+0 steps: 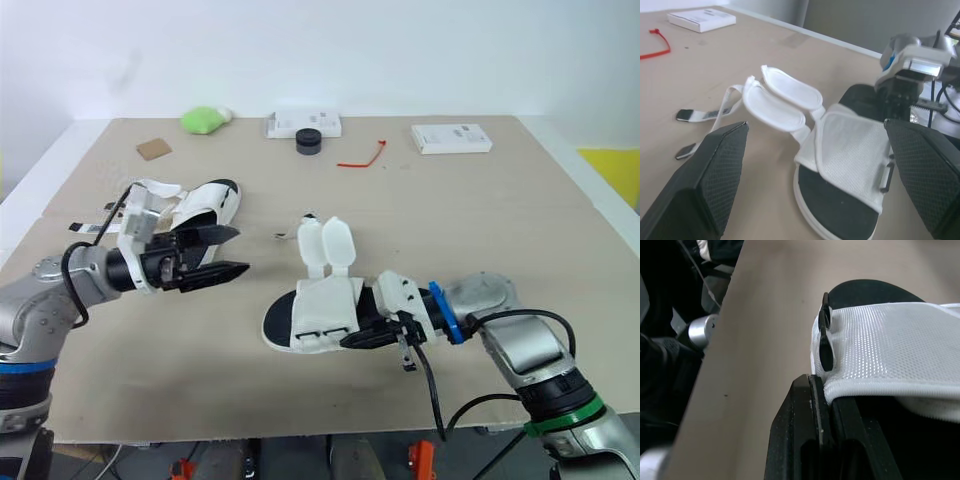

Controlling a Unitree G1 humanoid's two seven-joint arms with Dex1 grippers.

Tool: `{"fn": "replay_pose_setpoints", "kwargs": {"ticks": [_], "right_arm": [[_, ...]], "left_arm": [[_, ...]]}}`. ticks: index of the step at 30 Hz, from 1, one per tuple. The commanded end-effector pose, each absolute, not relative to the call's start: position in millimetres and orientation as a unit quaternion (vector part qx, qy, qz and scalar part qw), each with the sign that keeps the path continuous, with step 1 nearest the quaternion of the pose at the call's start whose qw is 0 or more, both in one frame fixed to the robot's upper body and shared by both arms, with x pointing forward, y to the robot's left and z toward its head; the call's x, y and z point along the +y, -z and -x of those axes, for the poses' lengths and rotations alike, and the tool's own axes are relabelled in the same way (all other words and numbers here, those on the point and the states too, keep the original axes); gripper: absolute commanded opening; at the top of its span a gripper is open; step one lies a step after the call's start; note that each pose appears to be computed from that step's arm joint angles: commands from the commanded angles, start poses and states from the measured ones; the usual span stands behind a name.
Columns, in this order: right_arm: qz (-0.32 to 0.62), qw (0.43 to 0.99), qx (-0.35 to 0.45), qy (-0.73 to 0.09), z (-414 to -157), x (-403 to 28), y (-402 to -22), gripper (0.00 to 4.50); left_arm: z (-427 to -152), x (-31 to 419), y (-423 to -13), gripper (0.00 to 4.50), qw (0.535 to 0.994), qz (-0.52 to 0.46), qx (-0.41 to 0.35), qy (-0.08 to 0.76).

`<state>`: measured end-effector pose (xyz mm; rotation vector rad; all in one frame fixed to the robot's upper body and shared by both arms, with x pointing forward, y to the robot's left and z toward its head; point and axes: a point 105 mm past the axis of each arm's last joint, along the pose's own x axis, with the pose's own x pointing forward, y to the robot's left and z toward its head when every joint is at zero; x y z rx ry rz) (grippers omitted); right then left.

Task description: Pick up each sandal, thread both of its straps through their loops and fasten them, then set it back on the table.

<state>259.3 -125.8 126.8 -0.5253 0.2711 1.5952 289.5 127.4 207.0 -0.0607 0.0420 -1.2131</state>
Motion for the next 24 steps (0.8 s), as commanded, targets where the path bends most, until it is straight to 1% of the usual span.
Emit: {"fn": "replay_pose_setpoints", "kwargs": {"ticks": [1, 3, 5, 9, 11, 15, 20, 23, 24], "right_arm": [[0.254, 0.643, 0.12, -0.712, -262.0, -126.9, -120.2, 0.06], [0.248, 0.639, 0.121, -0.718, -261.3, -125.4, -117.9, 0.06], [0.252, 0.645, 0.123, -0.711, -267.5, -126.5, -115.3, 0.06], [0.242, 0.679, 0.113, -0.683, -291.1, -129.0, -122.5, 0.06], [0.23, 0.692, 0.109, -0.676, -298.0, -129.2, -127.9, 0.06], [0.228, 0.695, 0.11, -0.672, -299.8, -131.1, -130.1, 0.06], [0.204, 0.705, 0.113, -0.67, -300.4, -129.3, -132.1, 0.06], [0.17, 0.714, 0.124, -0.667, -301.3, -128.9, -133.4, 0.06], [0.155, 0.722, 0.126, -0.662, -304.2, -129.2, -134.5, 0.06]], "left_arm": [[-280.8, 125.8, -217.4, 4.5, 0.816, 0.016, 0.008, 0.578], [-279.9, 125.3, -215.9, 4.5, 0.816, 0.014, 0.013, 0.578], [-280.9, 125.0, -214.8, 4.5, 0.818, 0.013, 0.015, 0.574], [-280.5, 121.0, -214.3, 4.5, 0.815, 0.018, 0.015, 0.579], [-281.9, 119.5, -213.1, 4.5, 0.815, 0.02, 0.016, 0.578], [-282.9, 116.8, -213.0, 4.5, 0.814, 0.024, 0.014, 0.58], [-283.1, 113.7, -211.2, 4.5, 0.812, 0.031, 0.014, 0.582], [-285.0, 116.0, -199.4, 4.5, 0.816, 0.004, 0.034, 0.577], [-288.3, 118.6, -193.5, 4.5, 0.822, -0.024, 0.036, 0.568]]}}
